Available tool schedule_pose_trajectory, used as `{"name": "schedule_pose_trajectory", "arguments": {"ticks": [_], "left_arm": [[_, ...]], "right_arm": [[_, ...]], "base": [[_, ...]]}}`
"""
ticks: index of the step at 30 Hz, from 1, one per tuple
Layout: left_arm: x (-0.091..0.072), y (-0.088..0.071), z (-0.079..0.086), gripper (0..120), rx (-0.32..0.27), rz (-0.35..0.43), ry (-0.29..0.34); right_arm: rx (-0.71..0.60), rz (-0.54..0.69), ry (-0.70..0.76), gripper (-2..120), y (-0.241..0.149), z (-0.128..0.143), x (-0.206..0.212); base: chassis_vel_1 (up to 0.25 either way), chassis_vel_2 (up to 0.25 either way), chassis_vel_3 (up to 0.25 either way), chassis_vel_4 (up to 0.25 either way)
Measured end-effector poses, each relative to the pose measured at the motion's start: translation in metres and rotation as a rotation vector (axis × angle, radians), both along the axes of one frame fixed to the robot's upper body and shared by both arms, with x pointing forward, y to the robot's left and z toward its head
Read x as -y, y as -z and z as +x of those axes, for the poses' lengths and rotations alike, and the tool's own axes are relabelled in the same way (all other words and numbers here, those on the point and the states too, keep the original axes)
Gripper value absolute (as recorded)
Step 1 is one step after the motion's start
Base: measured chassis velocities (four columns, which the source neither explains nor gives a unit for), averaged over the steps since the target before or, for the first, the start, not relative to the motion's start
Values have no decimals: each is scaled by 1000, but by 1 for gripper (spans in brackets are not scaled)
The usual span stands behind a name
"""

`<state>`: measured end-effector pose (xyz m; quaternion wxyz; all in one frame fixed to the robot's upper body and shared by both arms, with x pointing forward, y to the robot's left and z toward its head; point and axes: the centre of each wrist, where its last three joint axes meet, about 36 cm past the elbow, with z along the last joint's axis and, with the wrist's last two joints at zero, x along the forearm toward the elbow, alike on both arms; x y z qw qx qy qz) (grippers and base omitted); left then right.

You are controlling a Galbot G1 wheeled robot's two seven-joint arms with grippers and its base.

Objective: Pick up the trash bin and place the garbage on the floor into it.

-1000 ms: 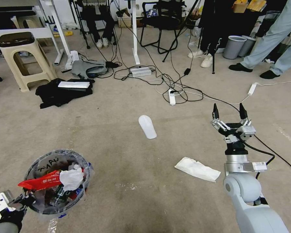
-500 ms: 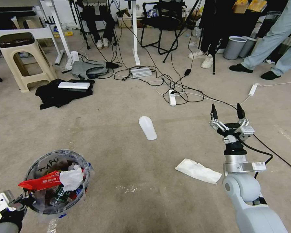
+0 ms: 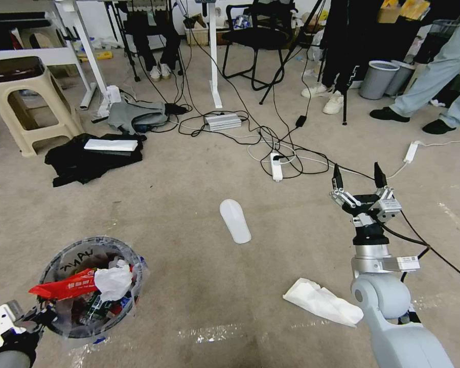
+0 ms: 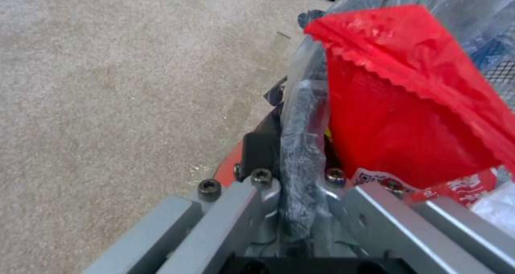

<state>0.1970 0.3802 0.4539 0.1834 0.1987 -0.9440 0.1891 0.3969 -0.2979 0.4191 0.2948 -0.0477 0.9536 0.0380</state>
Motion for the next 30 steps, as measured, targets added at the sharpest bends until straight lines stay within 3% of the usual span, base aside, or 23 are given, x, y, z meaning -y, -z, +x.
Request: {"name": "schedule_pose_trajectory", "arguments": {"ticks": [8, 10, 11, 13, 14, 15, 16, 18, 19, 21, 26, 30], "left_arm": [[0, 0, 1, 0, 2, 3, 3], [0, 0, 1, 0, 1, 3, 5], [0, 0, 1, 0, 1, 3, 5], [0, 2, 1, 0, -3, 1, 3], [0, 2, 1, 0, -3, 1, 3], [0, 4, 2, 0, -3, 0, 3], [0, 4, 2, 0, -3, 0, 3], [0, 5, 3, 0, -2, -3, 1], [0, 5, 3, 0, -2, -3, 1], [-1, 7, 4, 0, -2, -7, -1], [-2, 11, 5, 0, -5, -11, -6], [-3, 12, 5, 0, -6, -11, -6]], "right_arm": [[-117, 39, -11, 100, 1, -5, -4], [-305, 63, -14, 100, -4, -12, -8], [-305, 63, -14, 100, -4, -12, -8], [-504, 65, -25, 100, -5, -22, -16], [-504, 65, -25, 100, -5, -22, -16], [-643, 67, -30, 100, -6, -28, -24], [-643, 67, -30, 100, -6, -28, -24], [-856, 96, -54, 100, -7, -37, -41], [-856, 96, -54, 100, -7, -37, -41], [-1108, 110, -128, 100, -14, -44, -57], [-1247, 82, -228, 100, -22, -46, -66], [-1199, 77, -270, 100, -19, -43, -68]], "base": [[0, 0, 0, 0], [0, 0, 0, 0], [0, 0, 0, 0], [0, 0, 0, 0], [0, 0, 0, 0], [0, 0, 0, 0], [0, 0, 0, 0], [0, 0, 0, 0], [0, 0, 0, 0], [0, 0, 0, 0], [0, 0, 0, 0], [0, 0, 0, 0]]}}
